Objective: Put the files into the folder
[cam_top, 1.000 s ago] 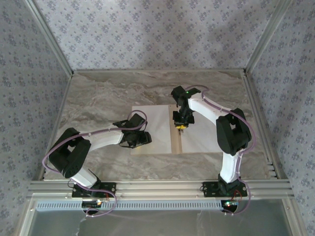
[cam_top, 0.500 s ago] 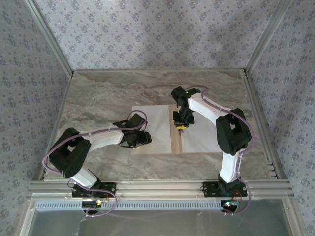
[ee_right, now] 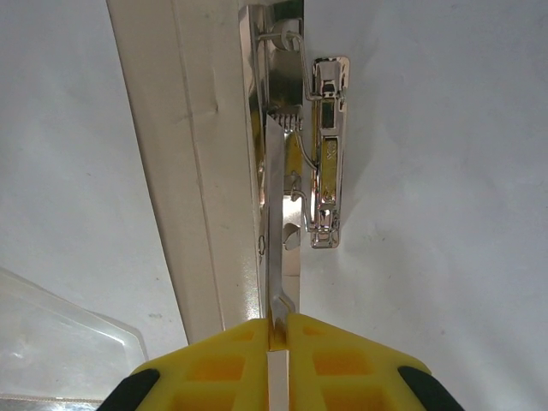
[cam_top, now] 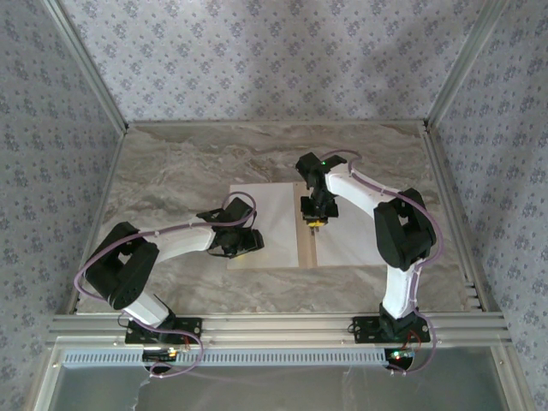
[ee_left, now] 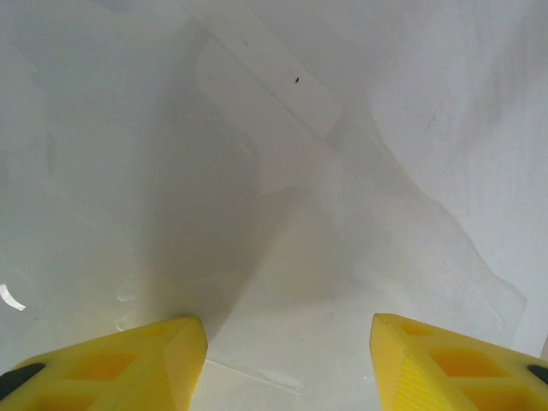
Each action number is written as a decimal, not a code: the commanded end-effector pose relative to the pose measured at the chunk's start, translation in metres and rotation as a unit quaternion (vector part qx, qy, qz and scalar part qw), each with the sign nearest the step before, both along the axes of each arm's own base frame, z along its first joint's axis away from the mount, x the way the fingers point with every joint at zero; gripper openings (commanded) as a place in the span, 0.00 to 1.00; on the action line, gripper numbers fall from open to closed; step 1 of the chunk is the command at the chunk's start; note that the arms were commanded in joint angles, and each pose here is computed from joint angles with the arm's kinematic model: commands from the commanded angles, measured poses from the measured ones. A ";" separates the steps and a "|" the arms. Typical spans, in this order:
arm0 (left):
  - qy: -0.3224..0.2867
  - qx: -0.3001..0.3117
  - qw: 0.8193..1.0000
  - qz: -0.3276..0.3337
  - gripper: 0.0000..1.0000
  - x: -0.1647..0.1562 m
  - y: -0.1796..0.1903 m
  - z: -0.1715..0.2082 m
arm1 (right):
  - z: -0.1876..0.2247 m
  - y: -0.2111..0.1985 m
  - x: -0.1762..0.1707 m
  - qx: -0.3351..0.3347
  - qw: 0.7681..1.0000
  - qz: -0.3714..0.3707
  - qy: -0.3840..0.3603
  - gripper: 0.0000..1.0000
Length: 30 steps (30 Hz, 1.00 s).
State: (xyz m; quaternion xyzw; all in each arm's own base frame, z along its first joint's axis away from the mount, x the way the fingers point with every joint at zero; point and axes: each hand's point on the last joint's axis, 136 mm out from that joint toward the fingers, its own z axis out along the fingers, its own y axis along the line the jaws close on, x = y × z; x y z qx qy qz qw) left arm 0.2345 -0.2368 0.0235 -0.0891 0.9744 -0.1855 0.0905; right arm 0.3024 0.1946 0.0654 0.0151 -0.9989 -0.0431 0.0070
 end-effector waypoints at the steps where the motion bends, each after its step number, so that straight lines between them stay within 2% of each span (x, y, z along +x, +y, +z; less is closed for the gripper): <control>1: 0.059 0.054 0.997 -0.011 0.56 -0.029 0.021 -0.029 | -0.015 -0.013 -0.013 -0.038 0.999 0.009 0.026 0.12; 30: 0.058 0.063 0.996 -0.012 0.56 -0.025 0.020 -0.028 | -0.033 -0.028 -0.030 -0.085 0.995 0.015 0.047 0.10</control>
